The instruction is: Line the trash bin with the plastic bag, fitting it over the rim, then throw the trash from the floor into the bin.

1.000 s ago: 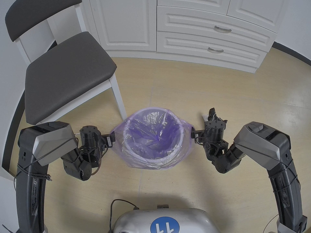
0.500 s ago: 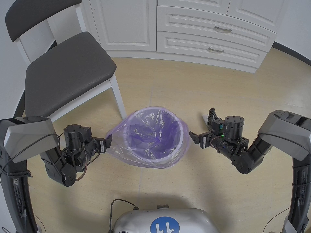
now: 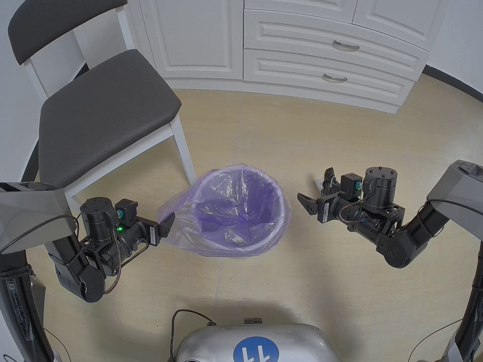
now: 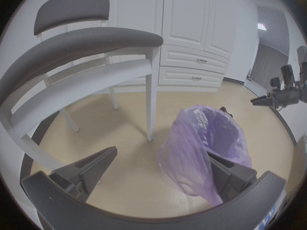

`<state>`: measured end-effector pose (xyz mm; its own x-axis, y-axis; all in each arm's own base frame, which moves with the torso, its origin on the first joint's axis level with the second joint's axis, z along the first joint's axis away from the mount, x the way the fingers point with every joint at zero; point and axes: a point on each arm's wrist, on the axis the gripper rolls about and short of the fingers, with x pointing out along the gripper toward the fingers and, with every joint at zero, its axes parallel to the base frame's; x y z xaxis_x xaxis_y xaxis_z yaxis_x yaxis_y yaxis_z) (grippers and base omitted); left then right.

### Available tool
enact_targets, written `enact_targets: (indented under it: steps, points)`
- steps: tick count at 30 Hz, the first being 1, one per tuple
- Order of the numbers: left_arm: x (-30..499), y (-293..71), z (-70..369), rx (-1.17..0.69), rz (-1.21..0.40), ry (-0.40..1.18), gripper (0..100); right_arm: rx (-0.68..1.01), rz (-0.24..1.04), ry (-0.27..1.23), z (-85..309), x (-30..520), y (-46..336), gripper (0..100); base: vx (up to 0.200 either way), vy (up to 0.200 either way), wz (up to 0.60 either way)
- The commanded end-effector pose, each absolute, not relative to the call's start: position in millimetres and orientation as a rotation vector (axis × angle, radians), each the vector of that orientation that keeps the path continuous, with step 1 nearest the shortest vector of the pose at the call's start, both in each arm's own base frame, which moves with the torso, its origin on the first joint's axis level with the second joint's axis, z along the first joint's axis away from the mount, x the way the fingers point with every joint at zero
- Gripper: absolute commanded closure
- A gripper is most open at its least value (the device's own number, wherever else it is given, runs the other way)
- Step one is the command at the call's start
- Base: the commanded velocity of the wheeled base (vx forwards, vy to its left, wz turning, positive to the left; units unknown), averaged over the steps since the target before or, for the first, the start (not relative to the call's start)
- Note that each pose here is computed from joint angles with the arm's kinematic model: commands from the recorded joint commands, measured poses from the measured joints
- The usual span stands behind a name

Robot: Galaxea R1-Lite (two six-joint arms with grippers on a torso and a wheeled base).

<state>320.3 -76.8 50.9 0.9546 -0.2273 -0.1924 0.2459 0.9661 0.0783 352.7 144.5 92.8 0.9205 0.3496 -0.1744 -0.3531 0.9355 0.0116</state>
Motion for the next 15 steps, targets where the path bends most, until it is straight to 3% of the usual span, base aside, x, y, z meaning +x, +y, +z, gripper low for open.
enact_targets:
  steps: [1,8,15]
  points:
    - [315,-78,37,0.118,-0.266,0.24,0,-0.019,0.369,0.163,95,351,150,0,0.0,0.0,0.0]
    - [319,-77,-28,0.231,-0.286,0.416,0,-0.026,0.374,0.174,91,349,152,0,0.0,0.0,0.0]
    - [324,-81,-59,0.249,-0.297,0.474,0,-0.019,0.372,0.158,96,349,153,0,0.0,0.0,0.0]
